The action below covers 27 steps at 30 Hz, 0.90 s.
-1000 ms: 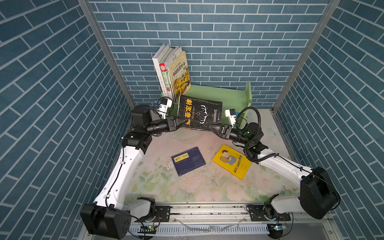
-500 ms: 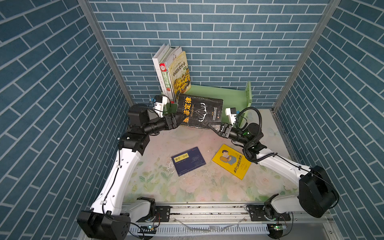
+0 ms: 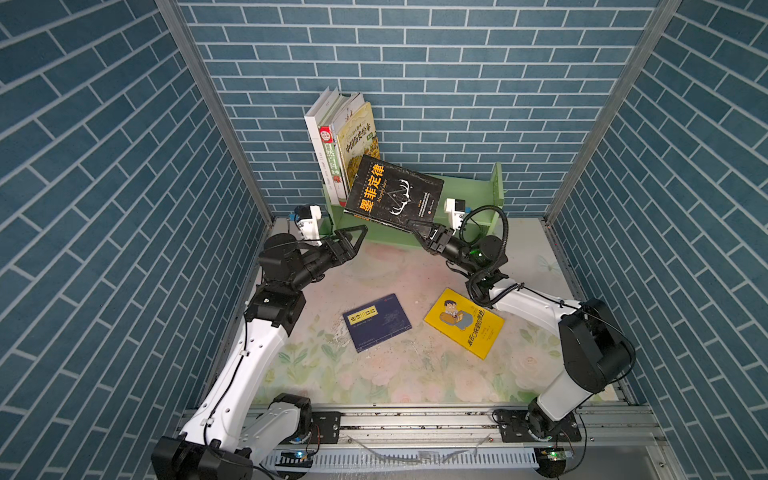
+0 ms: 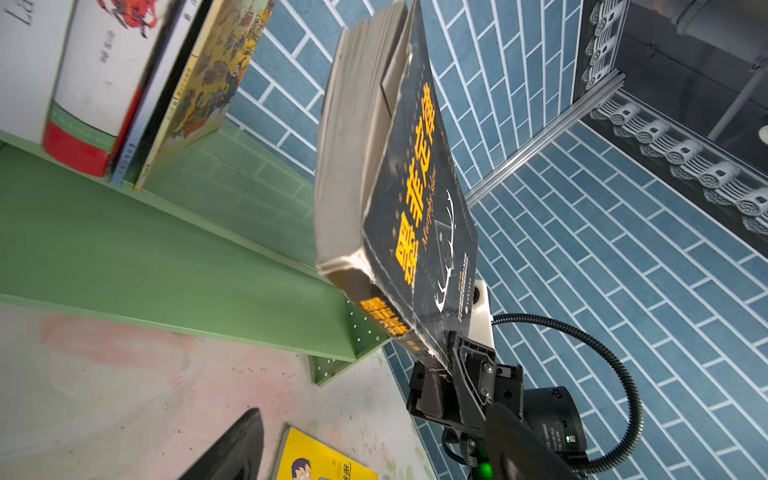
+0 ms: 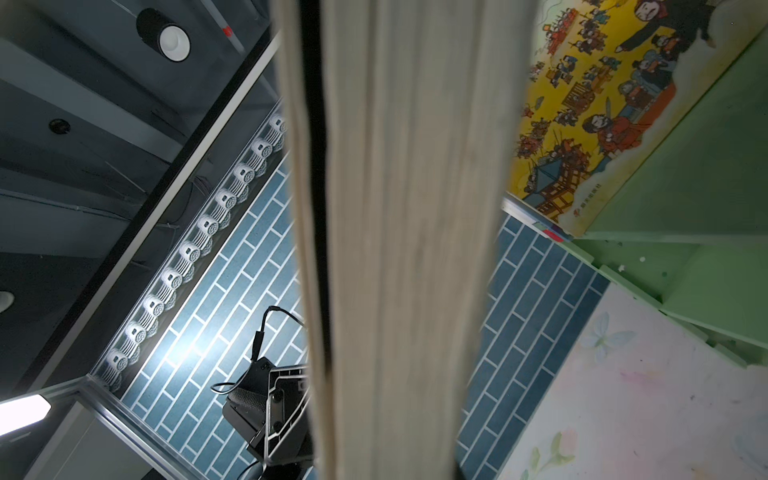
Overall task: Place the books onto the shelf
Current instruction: 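Raise the black book onto the shelf beside the standing books with both grippers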
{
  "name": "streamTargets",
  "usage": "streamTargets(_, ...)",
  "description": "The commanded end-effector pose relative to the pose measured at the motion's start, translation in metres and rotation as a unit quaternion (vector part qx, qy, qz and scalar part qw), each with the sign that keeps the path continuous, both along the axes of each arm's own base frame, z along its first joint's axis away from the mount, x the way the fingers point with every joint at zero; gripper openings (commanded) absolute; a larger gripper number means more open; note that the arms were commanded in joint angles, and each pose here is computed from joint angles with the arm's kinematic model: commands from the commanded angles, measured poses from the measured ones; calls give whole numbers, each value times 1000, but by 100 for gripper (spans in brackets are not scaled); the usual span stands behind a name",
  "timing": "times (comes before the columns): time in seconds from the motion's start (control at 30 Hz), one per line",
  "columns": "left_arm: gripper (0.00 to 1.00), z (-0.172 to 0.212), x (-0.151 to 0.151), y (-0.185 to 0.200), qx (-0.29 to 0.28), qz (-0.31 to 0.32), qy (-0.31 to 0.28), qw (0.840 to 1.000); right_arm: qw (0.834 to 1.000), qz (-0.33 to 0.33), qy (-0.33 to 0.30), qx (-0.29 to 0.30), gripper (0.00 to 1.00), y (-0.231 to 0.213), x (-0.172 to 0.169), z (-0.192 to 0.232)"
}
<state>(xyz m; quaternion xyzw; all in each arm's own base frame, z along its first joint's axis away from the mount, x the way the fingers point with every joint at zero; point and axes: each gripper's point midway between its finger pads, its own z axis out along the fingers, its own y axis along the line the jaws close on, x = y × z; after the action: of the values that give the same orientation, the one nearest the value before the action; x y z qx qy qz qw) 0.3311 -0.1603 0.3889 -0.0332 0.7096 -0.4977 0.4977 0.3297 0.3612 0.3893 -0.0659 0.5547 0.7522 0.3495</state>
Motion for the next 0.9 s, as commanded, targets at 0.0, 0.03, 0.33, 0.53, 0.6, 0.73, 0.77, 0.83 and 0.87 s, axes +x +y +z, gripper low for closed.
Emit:
streamTargets(0.0,86,36,3,-6,-31,-3,-51,998,994,13,-74,79,7,-6,-25,59)
streamTargets(0.03,86,36,7,-8,-35,-4,-50,998,994,16,-75,79,7,-5,-25,59)
streamTargets(0.33,88,53,26,-40,-76,-41,-80,993,993,33,-73,82,7,7,-31,62)
streamTargets(0.53,71,71,24,-47,-87,-38,-111,989,993,35,-63,90,6,11,-30,60)
streamTargets(0.6,61,73,26,-47,-88,-33,-115,989,993,35,-61,92,6,13,-31,58)
streamTargets(0.73,45,72,31,-50,-87,-28,-122,988,993,39,-56,93,6,17,-32,56)
streamTargets(0.77,41,71,33,-51,-85,-27,-121,989,993,39,-55,94,6,18,-32,56)
streamTargets(0.83,34,71,36,-52,-86,-26,-123,988,993,41,-54,96,6,19,-33,56)
streamTargets(0.87,32,70,37,-53,-86,-26,-124,988,993,41,-53,96,5,20,-32,55)
